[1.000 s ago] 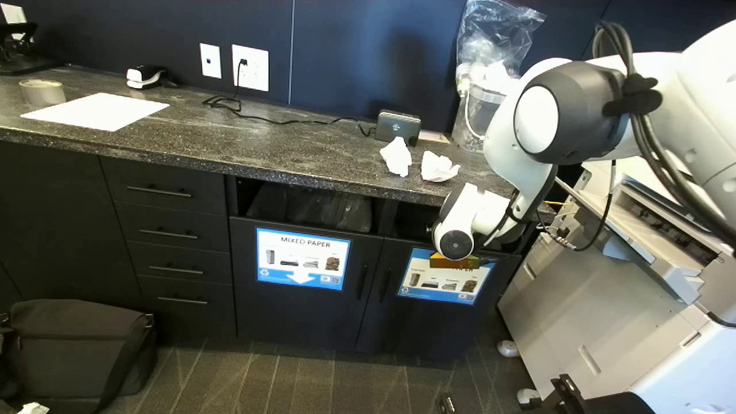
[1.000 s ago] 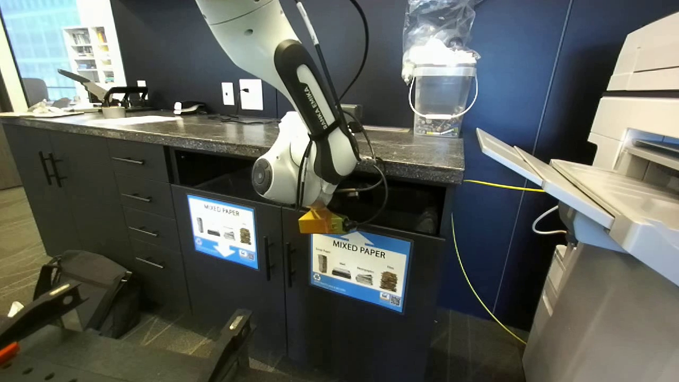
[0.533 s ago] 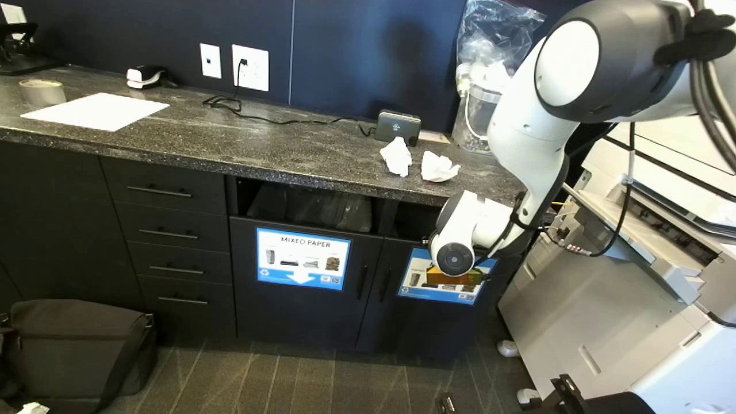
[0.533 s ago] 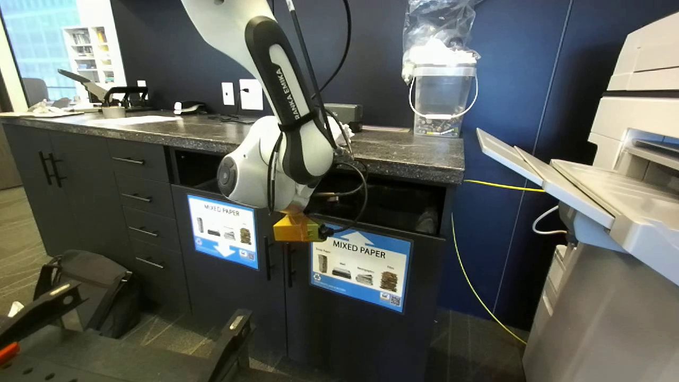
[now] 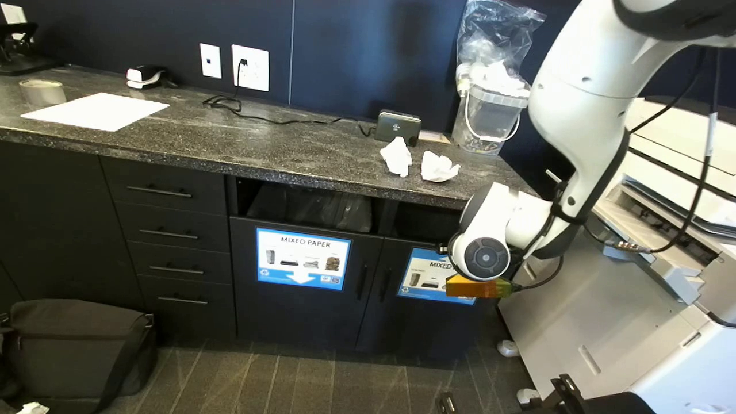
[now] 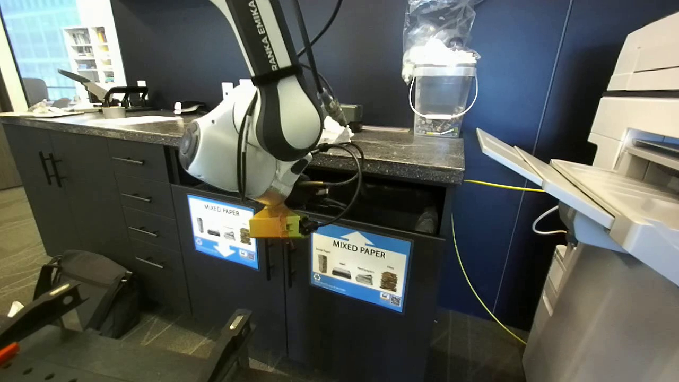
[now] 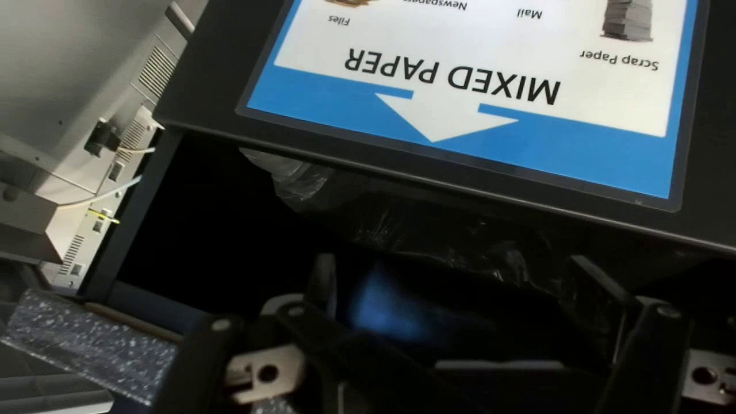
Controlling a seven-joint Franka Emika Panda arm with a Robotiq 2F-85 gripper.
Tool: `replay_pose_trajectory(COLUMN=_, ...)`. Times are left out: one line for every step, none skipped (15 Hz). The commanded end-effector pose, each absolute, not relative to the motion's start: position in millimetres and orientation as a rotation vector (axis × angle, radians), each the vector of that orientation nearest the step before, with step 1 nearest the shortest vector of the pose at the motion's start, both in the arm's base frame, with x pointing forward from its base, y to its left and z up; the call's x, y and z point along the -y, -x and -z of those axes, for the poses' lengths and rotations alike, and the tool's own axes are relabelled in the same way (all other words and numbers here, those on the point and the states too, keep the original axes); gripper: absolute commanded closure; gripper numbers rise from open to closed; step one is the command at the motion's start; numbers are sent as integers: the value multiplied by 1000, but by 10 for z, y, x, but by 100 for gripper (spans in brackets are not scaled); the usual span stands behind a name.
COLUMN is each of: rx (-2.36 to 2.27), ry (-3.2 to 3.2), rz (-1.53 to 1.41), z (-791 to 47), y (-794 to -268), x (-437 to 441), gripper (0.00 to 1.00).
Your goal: Pick up two paper trash from the base top and put them in the mixed paper bin on the left
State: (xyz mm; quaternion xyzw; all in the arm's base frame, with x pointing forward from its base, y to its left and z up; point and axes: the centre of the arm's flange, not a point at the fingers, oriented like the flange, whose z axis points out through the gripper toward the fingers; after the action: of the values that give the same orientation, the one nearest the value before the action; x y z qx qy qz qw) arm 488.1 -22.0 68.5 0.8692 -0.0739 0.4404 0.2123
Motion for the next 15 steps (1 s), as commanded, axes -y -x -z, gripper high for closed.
replay_pose_trajectory(rx=247, ry=-2522, rz=-1173, z=-1542, y=-4637, x=325, gripper=0)
replay_pose_trajectory(rx=282, ry=-2566, rz=-1151, z=-1727, y=-4642, x=324, gripper=0)
replay_pose_trajectory(rx=291, ry=-2612, rz=-1127, z=-1927, y=-4641, x=327, gripper=0)
replay_pose_trajectory(rx=316, ry=-2656, rz=-1101, z=-2138, y=-4662, x=340, gripper=0)
replay_pose_trajectory(rx=337, ry=-2690, rz=-1088, z=-2364, y=-4669, x=354, gripper=0)
replay_pose_trajectory(rx=367, ry=-2729, rz=-1068, z=-2594, y=-4691, x=378, gripper=0)
replay_pose_trajectory(rx=387, ry=-2754, rz=-1046, z=-2829, y=-4695, x=425, gripper=0)
replay_pose_trajectory(rx=434, ry=-2780, rz=-1022, z=-3062, y=-4757, x=473, gripper=0)
replay_pose_trajectory(rx=475, ry=-2805, rz=-1005, z=-3284, y=-4803, x=527, gripper=0)
replay_pose_trajectory(rx=543, ry=-2845, rz=-1000, z=-3487, y=-4807, x=613, gripper=0)
replay_pose_trajectory(rx=623, ry=-2872, rz=-988, z=-3644, y=-4870, x=677, gripper=0)
replay_pose_trajectory(rx=667, ry=-2887, rz=-969, z=-3736, y=-4961, x=733, gripper=0)
replay_pose_trajectory(rx=722, ry=-2908, rz=-960, z=-3787, y=-4984, x=813, gripper=0)
replay_pose_trajectory(rx=782, ry=-2921, rz=-938, z=-3783, y=-5013, x=861, gripper=0)
replay_pose_trajectory(rx=840, ry=-2923, rz=-915, z=-3710, y=-5091, x=875, gripper=0)
